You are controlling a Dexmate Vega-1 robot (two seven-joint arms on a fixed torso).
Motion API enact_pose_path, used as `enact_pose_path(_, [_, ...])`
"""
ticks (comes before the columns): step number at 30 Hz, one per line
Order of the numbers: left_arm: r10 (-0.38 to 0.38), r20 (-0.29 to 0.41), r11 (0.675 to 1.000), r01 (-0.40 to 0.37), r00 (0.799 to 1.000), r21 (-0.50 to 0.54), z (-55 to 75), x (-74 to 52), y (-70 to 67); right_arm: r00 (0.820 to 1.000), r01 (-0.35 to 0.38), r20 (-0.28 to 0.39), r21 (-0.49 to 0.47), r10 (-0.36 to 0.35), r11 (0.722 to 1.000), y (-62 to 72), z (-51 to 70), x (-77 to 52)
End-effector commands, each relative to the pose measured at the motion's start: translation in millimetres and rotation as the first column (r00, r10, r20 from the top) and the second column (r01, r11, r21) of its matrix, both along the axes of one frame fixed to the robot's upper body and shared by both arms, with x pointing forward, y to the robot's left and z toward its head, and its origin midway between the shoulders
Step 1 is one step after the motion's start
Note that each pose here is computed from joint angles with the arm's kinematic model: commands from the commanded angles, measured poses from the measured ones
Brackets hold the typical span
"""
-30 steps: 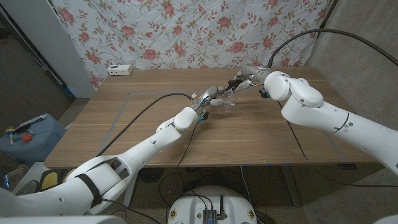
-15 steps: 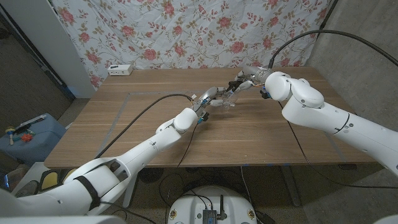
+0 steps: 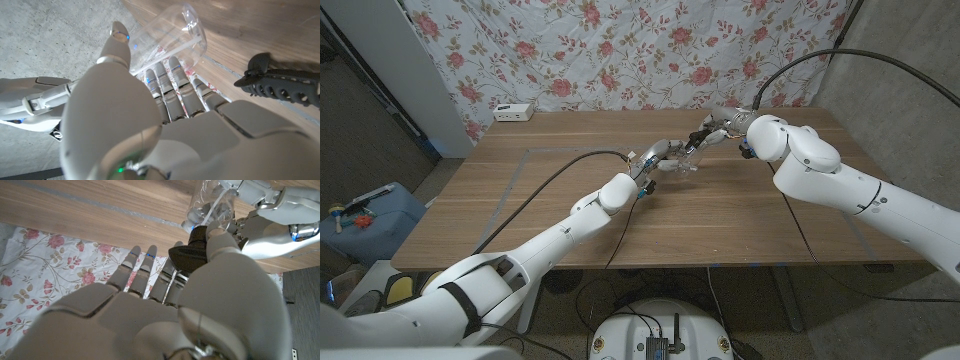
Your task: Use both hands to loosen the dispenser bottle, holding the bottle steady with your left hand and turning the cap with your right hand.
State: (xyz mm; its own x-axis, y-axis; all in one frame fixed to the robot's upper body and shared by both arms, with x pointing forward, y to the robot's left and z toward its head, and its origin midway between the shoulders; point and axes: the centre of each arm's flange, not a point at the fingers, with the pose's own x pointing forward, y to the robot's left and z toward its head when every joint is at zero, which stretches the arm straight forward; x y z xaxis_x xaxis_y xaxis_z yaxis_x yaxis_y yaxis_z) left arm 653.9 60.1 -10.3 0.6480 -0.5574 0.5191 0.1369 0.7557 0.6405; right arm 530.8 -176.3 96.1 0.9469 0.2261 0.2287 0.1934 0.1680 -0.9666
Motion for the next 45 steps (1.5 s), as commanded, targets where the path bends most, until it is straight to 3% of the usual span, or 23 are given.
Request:
enact_pose_path(1, [-0.002,-0.002,1.0,0.002,1.0,-0.002,0.2,1.5,0.4,1.0,-0.005,-0.007,-0.001,0.005,1.0,2.6,-0.5,1.9])
enact_pose_path(45, [-0.008,-0.005,1.0,0.008,1.0,-0.003,-3.4,-0.3,-1.0,0.999,-0.037,0.014,0.041,0.036,0.998,1.3,2.3,-4.5])
